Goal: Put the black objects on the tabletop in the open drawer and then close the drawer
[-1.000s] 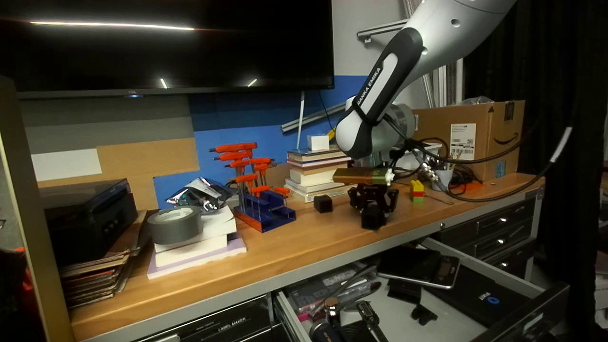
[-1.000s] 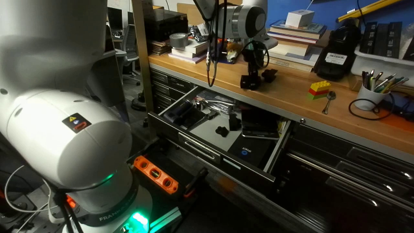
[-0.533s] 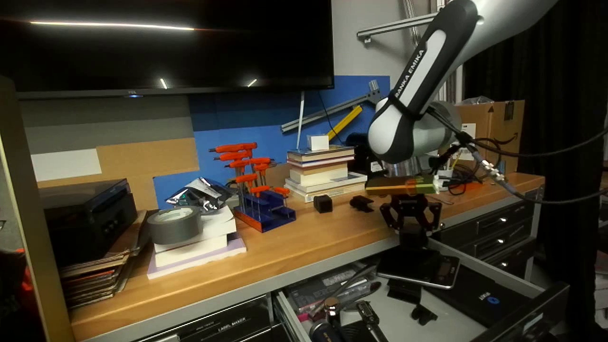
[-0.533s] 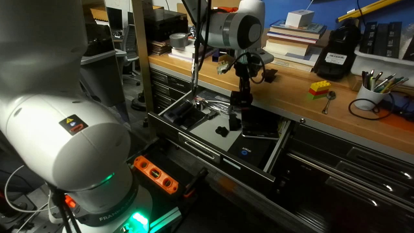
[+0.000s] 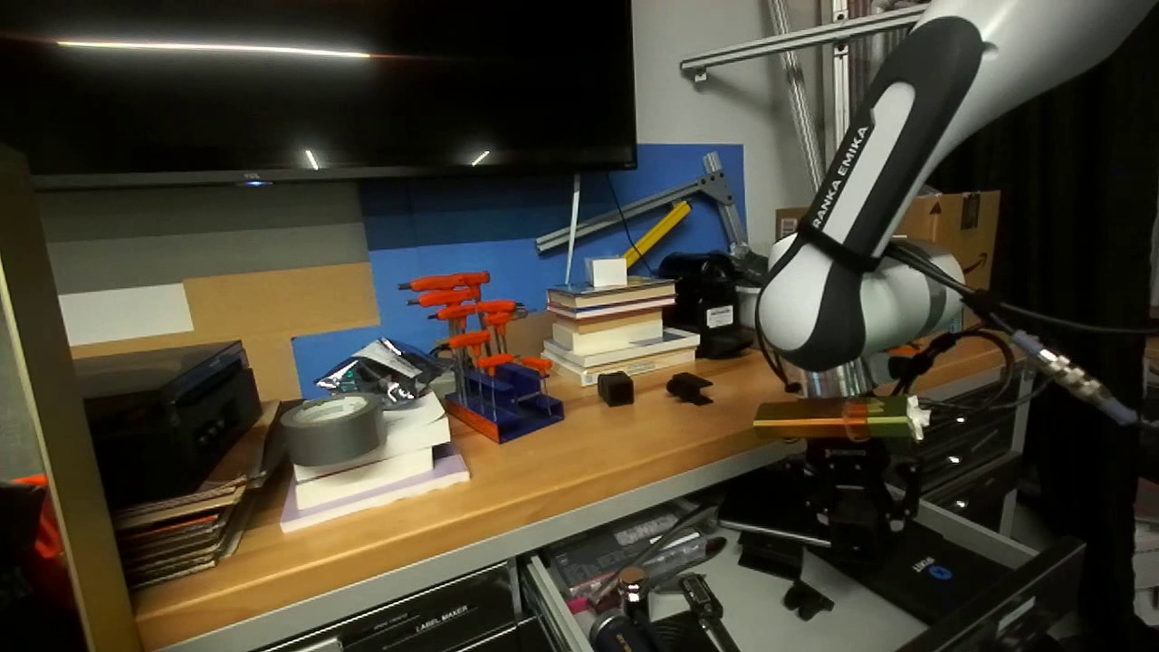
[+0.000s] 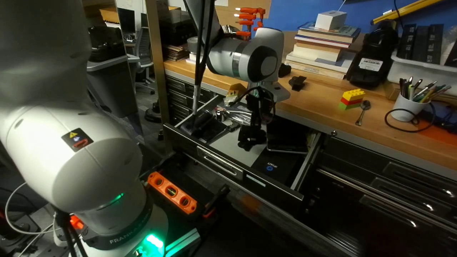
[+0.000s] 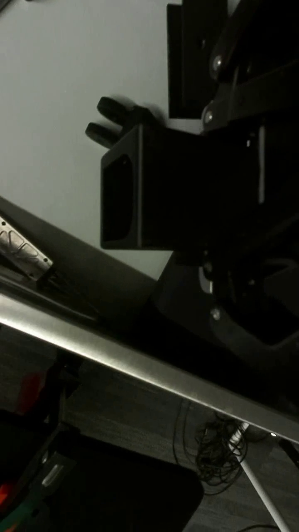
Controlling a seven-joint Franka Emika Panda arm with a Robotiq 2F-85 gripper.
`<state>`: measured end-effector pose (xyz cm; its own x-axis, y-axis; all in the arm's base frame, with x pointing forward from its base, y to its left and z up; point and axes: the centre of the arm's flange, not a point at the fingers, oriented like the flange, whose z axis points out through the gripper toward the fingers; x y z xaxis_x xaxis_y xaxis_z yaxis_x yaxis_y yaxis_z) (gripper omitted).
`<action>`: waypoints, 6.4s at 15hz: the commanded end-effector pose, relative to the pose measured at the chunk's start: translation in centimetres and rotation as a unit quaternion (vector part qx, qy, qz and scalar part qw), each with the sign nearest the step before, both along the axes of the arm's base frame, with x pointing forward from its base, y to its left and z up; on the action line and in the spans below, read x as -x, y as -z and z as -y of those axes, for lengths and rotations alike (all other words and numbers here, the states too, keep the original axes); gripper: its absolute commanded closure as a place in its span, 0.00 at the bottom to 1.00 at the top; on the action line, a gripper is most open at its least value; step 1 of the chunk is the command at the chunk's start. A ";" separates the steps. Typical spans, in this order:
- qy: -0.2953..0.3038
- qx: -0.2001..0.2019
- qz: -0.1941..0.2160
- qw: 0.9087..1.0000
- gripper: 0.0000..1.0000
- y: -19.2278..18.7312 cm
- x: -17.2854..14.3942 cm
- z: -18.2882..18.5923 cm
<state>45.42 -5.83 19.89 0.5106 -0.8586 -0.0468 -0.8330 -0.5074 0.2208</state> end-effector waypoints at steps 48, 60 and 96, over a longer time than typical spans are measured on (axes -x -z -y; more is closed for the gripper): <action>-0.459 -0.069 0.144 0.874 0.00 -12.2 -22.2 1.5; -0.491 -0.076 0.129 0.858 0.00 -9.0 -30.2 3.1; -0.471 -0.079 0.050 0.877 0.00 -9.1 -32.0 3.8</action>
